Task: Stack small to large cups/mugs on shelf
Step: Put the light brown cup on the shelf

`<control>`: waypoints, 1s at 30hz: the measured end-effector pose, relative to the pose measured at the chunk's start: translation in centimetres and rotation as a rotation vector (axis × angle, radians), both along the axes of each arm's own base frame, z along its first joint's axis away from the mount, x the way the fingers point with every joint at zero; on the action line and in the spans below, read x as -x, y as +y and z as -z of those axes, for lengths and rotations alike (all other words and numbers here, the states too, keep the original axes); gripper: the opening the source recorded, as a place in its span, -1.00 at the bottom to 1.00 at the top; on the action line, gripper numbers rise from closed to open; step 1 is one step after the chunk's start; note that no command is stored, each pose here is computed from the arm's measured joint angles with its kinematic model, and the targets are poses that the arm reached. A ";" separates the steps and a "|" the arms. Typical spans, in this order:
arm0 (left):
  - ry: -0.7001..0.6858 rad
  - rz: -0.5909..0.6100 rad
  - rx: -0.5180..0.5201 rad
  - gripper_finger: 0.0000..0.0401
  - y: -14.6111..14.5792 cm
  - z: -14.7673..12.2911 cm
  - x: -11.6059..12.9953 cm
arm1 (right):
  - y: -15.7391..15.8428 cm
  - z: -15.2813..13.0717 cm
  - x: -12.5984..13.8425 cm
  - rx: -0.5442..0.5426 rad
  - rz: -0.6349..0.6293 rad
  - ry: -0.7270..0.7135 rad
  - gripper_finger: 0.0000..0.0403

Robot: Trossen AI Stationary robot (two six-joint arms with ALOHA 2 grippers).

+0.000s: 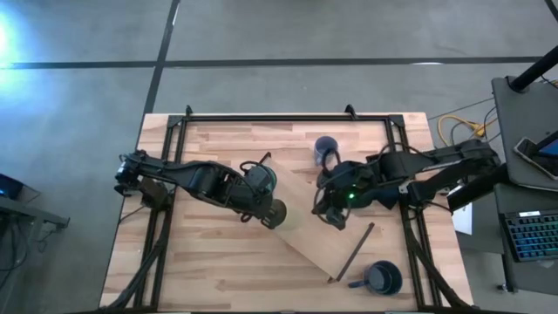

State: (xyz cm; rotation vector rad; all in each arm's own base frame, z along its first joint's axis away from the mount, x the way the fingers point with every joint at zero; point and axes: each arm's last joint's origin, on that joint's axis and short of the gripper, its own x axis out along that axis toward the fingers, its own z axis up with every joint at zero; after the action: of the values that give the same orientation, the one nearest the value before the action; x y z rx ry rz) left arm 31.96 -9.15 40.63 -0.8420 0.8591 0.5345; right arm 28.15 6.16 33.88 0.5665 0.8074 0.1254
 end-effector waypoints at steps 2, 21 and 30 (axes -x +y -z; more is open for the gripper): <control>-0.001 0.000 0.000 -1.00 0.0 0.0 0.0 | 0.3 0.4 -0.7 -0.010 -0.008 -0.004 -0.96; -0.028 0.015 -0.002 -1.00 -0.1 -0.1 -0.3 | 0.6 1.3 -1.6 -0.012 -0.005 0.014 -0.96; -0.023 0.011 -0.005 -0.87 0.1 0.0 -0.3 | 0.6 1.3 -1.6 -0.006 -0.011 0.011 -0.96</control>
State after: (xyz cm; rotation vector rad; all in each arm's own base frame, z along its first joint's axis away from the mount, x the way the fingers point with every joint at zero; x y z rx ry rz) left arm 32.28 -9.10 40.61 -0.8372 0.8400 0.5163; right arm 29.78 6.72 32.56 0.5690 0.8214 0.1344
